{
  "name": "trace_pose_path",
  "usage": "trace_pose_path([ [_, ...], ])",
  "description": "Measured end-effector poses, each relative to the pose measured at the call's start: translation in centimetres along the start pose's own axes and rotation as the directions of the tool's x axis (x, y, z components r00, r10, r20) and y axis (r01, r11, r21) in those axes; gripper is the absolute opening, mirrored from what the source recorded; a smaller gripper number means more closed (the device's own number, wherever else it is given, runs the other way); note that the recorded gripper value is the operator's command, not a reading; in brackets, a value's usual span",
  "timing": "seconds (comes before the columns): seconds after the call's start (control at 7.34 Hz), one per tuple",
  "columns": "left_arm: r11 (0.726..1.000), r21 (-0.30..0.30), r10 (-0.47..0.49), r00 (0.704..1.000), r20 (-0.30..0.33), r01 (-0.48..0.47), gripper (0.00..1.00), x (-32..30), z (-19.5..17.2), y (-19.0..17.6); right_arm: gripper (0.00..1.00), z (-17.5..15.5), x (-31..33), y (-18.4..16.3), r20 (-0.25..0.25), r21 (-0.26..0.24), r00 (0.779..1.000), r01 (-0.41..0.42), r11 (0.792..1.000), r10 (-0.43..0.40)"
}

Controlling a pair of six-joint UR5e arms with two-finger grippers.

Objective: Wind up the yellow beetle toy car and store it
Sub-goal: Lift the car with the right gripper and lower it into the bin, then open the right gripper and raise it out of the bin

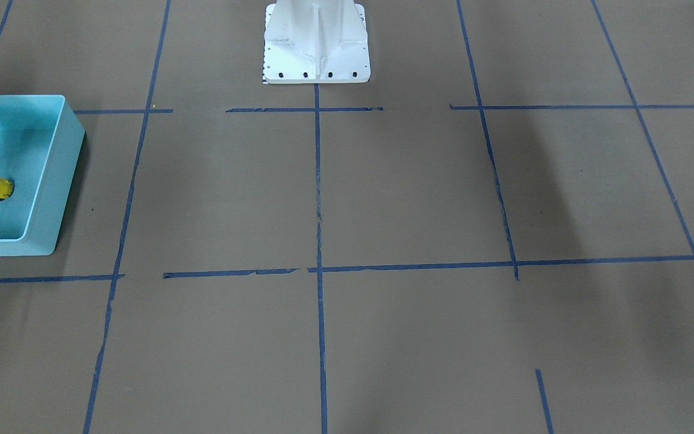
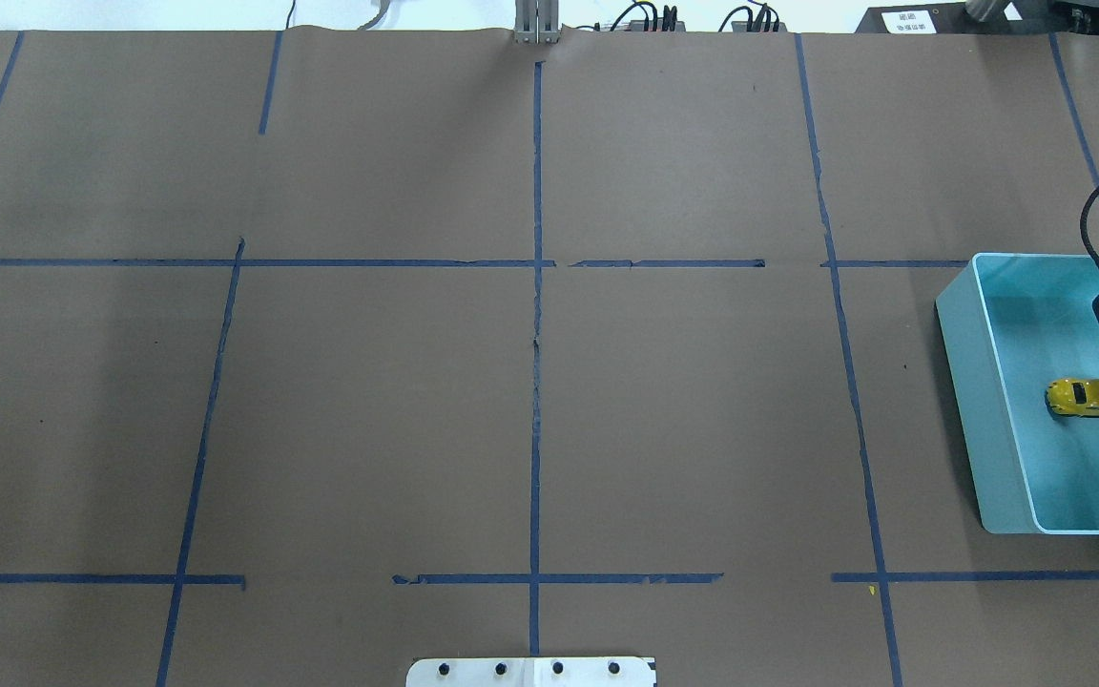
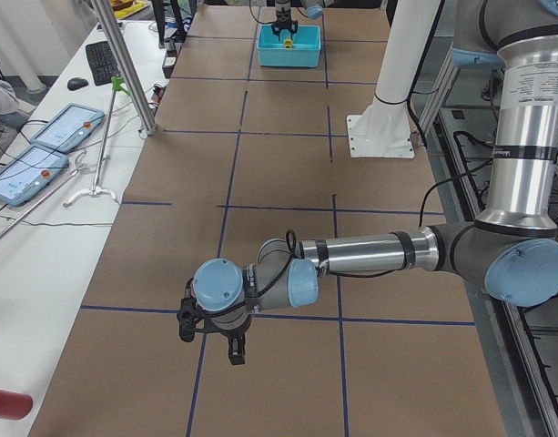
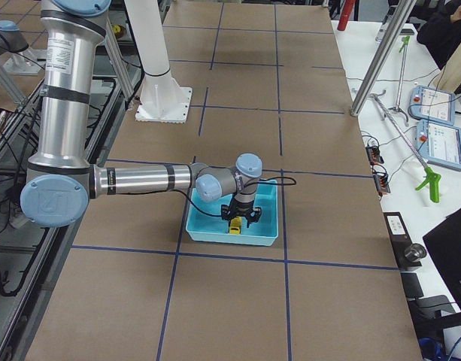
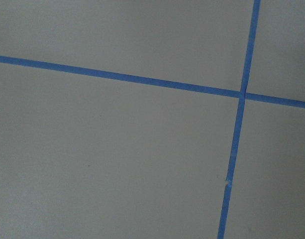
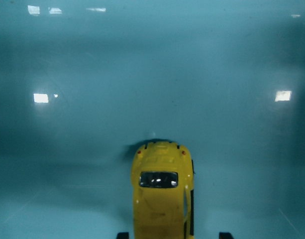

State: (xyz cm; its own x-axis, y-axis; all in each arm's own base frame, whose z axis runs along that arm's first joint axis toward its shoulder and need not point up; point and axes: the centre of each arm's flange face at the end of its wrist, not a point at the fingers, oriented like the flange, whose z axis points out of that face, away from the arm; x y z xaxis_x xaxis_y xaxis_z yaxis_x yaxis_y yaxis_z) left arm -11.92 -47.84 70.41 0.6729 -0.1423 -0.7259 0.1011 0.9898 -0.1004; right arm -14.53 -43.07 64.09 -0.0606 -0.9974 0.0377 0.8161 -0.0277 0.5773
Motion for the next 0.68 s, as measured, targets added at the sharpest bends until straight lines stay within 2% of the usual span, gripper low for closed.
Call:
trace_pose_path([
  [0.41,1.0,0.0,-0.002,1.0,0.0,0.002,1.0,0.0,0.0,0.0,1.0,-0.5,0.1,-0.7,-0.008,0.01,1.0,0.011,1.0,-0.011],
  [0.68,1.0,0.001,-0.005,1.0,-0.001,0.005,1.0,0.1,0.0,0.0,1.0,-3.0,-0.4,-1.9,-0.027,0.042,0.999,0.02,0.999,-0.019],
])
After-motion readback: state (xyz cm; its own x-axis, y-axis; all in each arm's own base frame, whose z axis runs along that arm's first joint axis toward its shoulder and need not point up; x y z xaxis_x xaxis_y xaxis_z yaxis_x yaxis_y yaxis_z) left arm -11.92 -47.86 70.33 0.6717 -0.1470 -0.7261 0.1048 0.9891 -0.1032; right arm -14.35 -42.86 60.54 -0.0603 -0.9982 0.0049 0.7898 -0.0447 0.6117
